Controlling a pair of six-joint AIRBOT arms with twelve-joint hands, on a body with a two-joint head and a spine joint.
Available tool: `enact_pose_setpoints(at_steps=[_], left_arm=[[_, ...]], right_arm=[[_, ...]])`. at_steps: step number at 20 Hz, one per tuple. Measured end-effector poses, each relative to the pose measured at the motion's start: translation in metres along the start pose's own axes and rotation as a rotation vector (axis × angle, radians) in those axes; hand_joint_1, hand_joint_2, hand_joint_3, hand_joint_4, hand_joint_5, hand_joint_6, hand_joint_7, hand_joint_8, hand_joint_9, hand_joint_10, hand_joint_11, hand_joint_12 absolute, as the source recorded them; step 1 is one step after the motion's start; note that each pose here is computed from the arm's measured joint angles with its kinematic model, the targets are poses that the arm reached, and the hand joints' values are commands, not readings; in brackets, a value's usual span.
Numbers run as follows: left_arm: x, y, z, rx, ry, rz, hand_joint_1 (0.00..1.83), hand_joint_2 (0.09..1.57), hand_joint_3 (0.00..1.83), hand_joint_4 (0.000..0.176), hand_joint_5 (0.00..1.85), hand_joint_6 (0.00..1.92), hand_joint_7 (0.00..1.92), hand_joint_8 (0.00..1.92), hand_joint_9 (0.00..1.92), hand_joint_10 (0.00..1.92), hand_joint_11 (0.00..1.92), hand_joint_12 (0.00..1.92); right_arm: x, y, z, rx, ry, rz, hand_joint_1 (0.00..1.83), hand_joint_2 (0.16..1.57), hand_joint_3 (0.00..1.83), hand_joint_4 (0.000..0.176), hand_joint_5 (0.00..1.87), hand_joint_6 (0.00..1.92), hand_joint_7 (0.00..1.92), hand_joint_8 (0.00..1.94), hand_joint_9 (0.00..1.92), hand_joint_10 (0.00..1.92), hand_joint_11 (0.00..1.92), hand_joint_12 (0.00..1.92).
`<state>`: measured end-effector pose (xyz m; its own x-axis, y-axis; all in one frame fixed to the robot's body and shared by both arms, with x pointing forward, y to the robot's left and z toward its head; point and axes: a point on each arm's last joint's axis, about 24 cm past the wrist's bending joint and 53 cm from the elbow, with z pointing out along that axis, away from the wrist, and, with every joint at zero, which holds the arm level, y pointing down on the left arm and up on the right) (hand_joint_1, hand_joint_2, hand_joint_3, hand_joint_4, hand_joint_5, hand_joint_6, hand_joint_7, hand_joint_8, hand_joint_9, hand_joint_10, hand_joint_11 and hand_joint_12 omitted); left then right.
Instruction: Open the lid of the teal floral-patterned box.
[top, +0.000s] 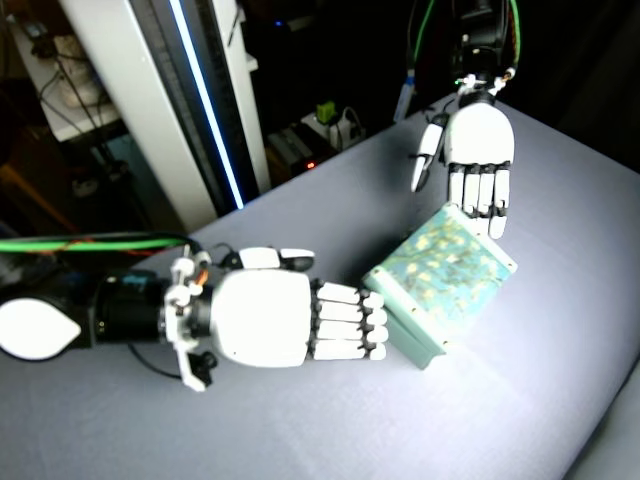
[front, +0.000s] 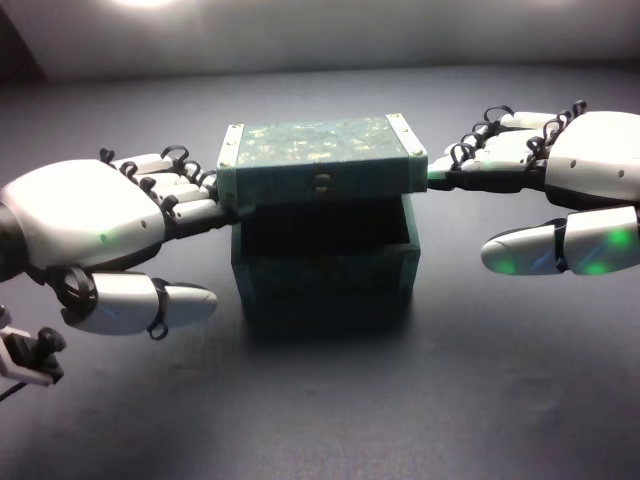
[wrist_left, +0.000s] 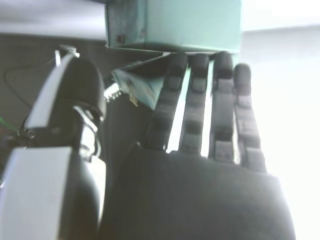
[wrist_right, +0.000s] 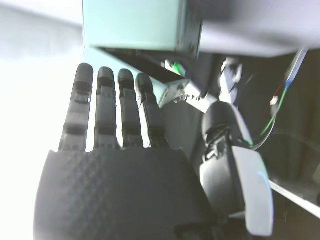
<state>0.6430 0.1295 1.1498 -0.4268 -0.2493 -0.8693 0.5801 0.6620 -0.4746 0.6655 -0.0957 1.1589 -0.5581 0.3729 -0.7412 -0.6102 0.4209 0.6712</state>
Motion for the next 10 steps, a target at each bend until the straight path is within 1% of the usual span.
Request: enact_pose_setpoints(at_steps=[1,2,3,4,5,6,7,8,9,10], left_arm=[[-0.001,0.0,0.0,0.002,-0.006,-0.005,0.0,1.41,0.0,0.0,0.0,0.0,0.07,0.0,0.13,0.0,0.0,0.49],[-0.003,-0.002,0.0,0.007,-0.011,-0.006,0.0,1.41,0.0,0.0,0.0,0.0,0.06,0.0,0.14,0.0,0.0,0.5],[-0.004,-0.004,0.0,0.015,-0.016,-0.005,0.0,1.41,0.0,0.0,0.0,0.0,0.07,0.0,0.14,0.0,0.0,0.54],[-0.004,-0.005,0.0,0.02,-0.019,-0.003,0.0,1.41,0.0,0.0,0.0,0.0,0.09,0.0,0.17,0.01,0.0,0.6],[-0.005,-0.004,0.0,0.019,-0.022,0.0,0.0,1.4,0.0,0.0,0.0,0.0,0.07,0.0,0.14,0.01,0.0,0.53],[-0.006,-0.004,0.0,0.018,-0.025,-0.004,0.0,1.39,0.0,0.0,0.0,0.0,0.06,0.0,0.13,0.0,0.0,0.52],[-0.007,-0.004,0.0,0.019,-0.029,-0.005,0.0,1.38,0.0,0.0,0.0,0.0,0.05,0.0,0.12,0.0,0.0,0.51],[-0.008,-0.005,0.0,0.02,-0.035,-0.007,0.0,1.37,0.0,0.001,0.0,0.0,0.01,0.0,0.07,0.01,0.0,0.33],[-0.009,-0.005,0.0,0.02,-0.041,-0.008,0.0,1.4,0.01,0.0,0.0,0.0,0.0,0.0,0.05,0.0,0.0,0.26],[-0.01,-0.005,-0.001,0.021,-0.045,-0.011,0.0,1.4,0.01,0.0,0.0,0.0,0.0,0.0,0.05,0.0,0.0,0.26]], right_arm=[[0.002,0.002,0.001,-0.007,0.005,-0.004,0.0,1.28,0.0,0.0,0.24,0.01,0.28,0.01,0.24,0.01,0.0,0.63],[0.004,0.005,0.002,-0.019,0.009,-0.004,0.0,1.29,0.0,0.0,0.23,0.0,0.28,0.0,0.23,0.0,0.0,0.59],[0.007,0.009,0.004,-0.036,0.013,-0.001,0.0,1.29,0.0,0.0,0.22,0.0,0.27,0.0,0.22,0.0,0.0,0.53],[0.009,0.012,0.005,-0.046,0.015,0.004,0.0,1.3,0.0,0.0,0.24,0.01,0.27,0.0,0.22,0.0,0.0,0.52],[0.009,0.012,0.005,-0.048,0.014,0.004,0.0,1.28,0.0,0.0,0.25,0.01,0.31,0.01,0.24,0.01,0.0,0.53],[0.008,0.012,0.005,-0.046,0.01,0.008,0.0,1.27,0.0,0.0,0.27,0.01,0.31,0.0,0.23,0.0,0.0,0.51],[0.006,0.012,0.005,-0.045,0.004,0.013,0.0,1.29,0.0,0.0,0.27,0.0,0.29,0.0,0.23,0.0,0.0,0.52],[0.004,0.011,0.005,-0.046,-0.002,0.015,0.0,1.28,0.0,0.0,0.27,0.0,0.28,0.0,0.24,0.0,0.0,0.56],[0.003,0.011,0.005,-0.045,-0.008,0.019,0.0,1.31,0.0,0.0,0.3,0.0,0.35,0.0,0.34,0.0,0.02,0.74],[0.002,0.011,0.005,-0.045,-0.011,0.023,0.0,1.31,0.0,0.0,0.3,0.0,0.35,0.0,0.34,0.0,0.02,0.74]])
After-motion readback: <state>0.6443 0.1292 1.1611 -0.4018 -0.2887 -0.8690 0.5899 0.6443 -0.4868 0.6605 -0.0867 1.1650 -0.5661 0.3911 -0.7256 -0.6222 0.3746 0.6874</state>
